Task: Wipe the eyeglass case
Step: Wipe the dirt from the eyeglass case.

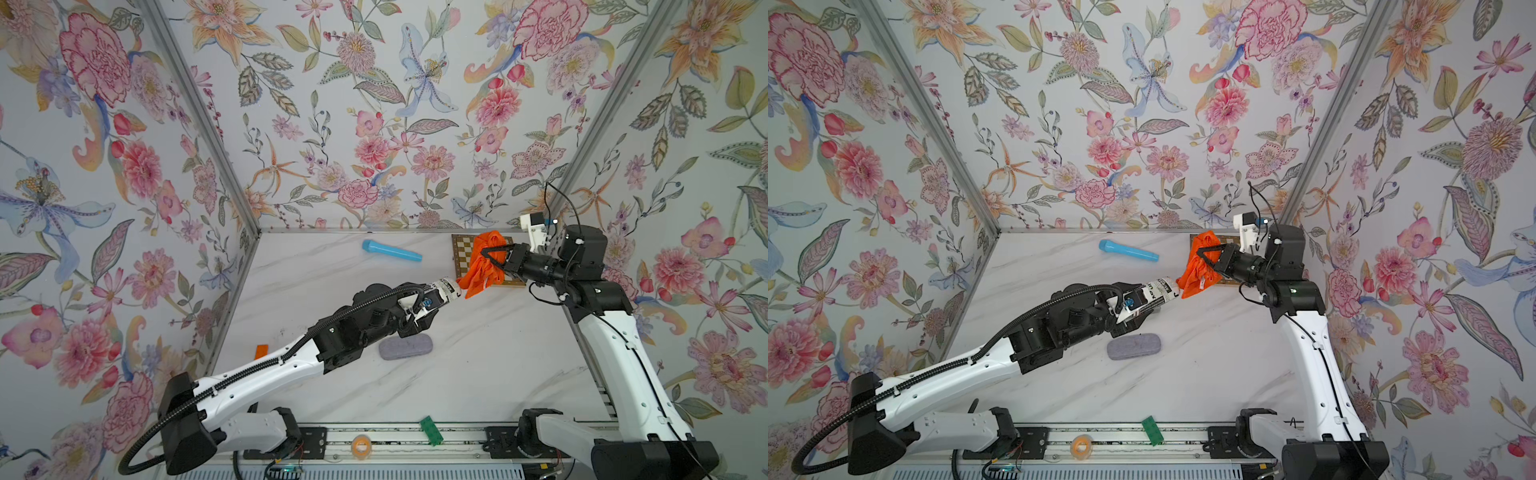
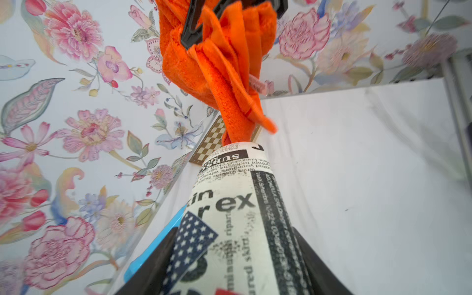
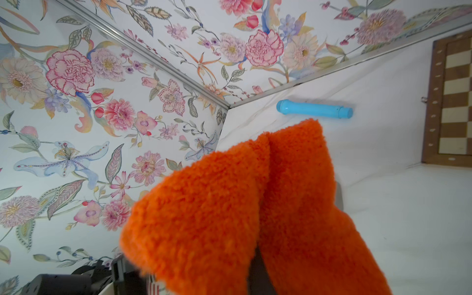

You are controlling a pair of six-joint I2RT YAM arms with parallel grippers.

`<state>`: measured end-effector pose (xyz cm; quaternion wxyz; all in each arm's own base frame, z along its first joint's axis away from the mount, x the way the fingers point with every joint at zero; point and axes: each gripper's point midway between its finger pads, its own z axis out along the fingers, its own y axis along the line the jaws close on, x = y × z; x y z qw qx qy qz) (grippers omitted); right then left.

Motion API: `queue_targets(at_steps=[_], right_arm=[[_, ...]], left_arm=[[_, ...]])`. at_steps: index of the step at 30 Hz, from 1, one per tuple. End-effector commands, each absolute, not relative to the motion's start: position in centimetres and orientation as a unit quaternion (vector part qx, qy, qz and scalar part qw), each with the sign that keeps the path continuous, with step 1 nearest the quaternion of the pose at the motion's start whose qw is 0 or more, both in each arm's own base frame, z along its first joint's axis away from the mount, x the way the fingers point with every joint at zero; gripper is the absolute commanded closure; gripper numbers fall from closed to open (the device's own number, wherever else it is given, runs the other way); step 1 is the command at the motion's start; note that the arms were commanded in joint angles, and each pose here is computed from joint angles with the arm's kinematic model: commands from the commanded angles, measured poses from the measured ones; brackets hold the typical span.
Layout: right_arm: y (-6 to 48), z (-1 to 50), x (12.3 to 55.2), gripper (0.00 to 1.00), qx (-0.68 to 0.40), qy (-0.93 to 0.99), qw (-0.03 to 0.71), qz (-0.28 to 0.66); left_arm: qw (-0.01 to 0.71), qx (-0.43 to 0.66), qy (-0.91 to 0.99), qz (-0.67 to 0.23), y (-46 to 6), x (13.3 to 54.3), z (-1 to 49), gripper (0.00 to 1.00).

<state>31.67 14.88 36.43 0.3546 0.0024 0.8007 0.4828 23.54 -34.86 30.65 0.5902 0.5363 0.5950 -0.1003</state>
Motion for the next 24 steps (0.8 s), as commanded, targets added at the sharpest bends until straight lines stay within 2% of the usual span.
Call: queue_targets(at_steps=[1, 8, 17, 21, 24], right_arm=[[17.5, 35.6, 30.3, 1.0, -0.017, 0.8, 0.307, 0.516], [19.4, 33.3, 31.0, 1.0, -0.013, 0.802, 0.285, 0.524], [15.0, 30.3, 33.7, 1.0, 0.041, 0.818, 0.311, 0.482], [17.2, 28.5, 34.0, 1.0, 0.049, 0.803, 0.291, 0.518], [19.9, 29.6, 33.3, 1.0, 0.022, 0.782, 0.292, 0.551]], left_arm=[[0.658, 0.523, 0.541, -0.032, -34.4, 24.4, 34.7, 0.71], [0.672, 0.508, 0.532, -0.077, -34.8, 23.5, 35.4, 0.71], [0.654, 0.492, 0.562, -0.119, -33.6, 22.4, 35.4, 0.7], [0.658, 0.467, 0.568, -0.158, -33.9, 22.0, 35.9, 0.7], [0.665, 0.452, 0.571, -0.166, -34.2, 22.4, 35.9, 0.7]])
